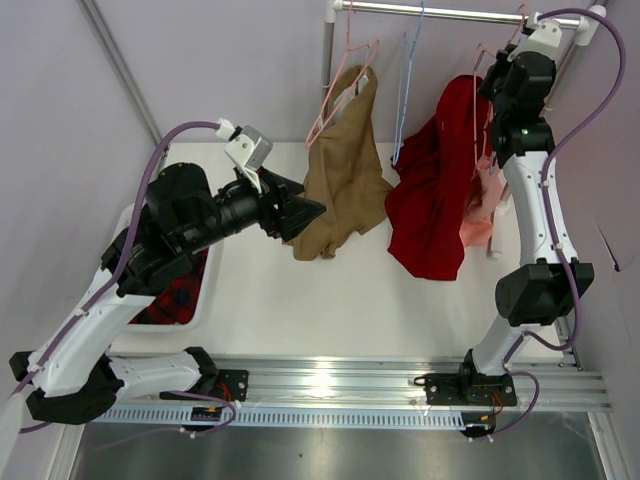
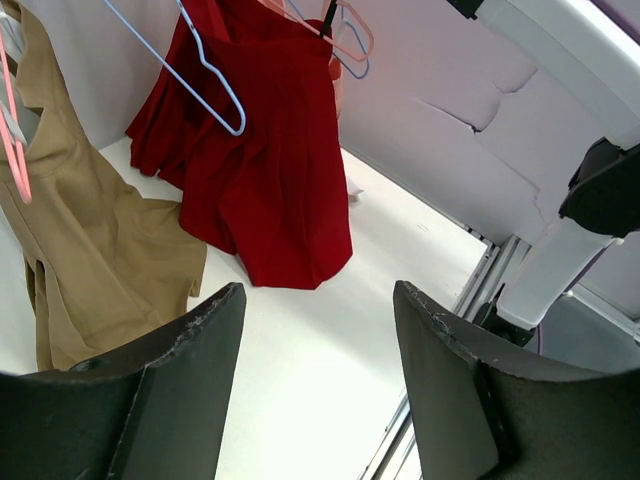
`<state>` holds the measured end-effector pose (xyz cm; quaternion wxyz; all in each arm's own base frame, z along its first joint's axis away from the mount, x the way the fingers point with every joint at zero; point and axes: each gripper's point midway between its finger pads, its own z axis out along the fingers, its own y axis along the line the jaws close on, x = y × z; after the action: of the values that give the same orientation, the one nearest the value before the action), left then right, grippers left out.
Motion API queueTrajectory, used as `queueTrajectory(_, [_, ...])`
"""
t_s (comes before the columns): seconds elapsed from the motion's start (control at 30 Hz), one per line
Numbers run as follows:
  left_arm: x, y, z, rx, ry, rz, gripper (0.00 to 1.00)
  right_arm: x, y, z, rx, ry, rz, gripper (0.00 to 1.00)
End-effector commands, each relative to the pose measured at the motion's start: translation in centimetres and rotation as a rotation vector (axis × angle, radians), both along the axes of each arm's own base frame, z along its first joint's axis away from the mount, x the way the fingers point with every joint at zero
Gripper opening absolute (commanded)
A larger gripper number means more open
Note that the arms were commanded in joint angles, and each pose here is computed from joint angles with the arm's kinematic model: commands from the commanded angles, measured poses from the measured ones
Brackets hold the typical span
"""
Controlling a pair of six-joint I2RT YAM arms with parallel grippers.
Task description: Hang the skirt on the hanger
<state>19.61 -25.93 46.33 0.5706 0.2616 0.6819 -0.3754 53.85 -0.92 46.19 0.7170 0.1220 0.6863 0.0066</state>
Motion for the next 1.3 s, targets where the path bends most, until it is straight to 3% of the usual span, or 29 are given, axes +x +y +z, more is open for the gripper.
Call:
queueTrajectory(0.0, [-0.5,0.4,0.8,-0.022,-0.029,-0.010,0.66,-0.7,-0.3,2.7,0.022,-0.110,0.004,0.00])
queueTrajectory(0.27, [-0.7,0.4,0.1,-0.026,-0.016,-0.015,0.66,-1.8,0.6,1.7,0.065,-0.096,0.073,0.00])
queueTrajectory(0.37, [-0.8,0.4,-0.2,-0.029,-0.007,-0.019,0.67,-2.0,-0.3,1.1,0.077,-0.085,0.083,0.05])
queueTrajectory(0.93, [-1.4,0.7,-0.3,-0.032,-0.020,-0.035,0.70,-4.8,0.8,1.4,0.178,-0.039,0.157,0.72])
queueTrajectory(1.13, [-1.5,0.2,-0.9,-0.042,-0.015,-0.056,0.71,-8.7,0.8,2.7,0.254,-0.015,0.137,0.84])
queueTrajectory(1.17, [-1.5,0.1,-0.9,-0.046,-0.011,-0.057,0.71,-9.4,0.9,2.6,0.269,-0.005,0.134,0.88])
queueTrajectory(1.2, [-1.5,0.1,-1.1,-0.049,-0.007,-0.056,0.72,-10.9,0.9,3.5,0.279,-0.022,0.133,0.99])
queueTrajectory(1.27, [-1.4,-0.1,-1.1,-0.067,0.001,-0.055,0.72,-12.3,1.4,2.2,0.316,0.030,0.142,0.99])
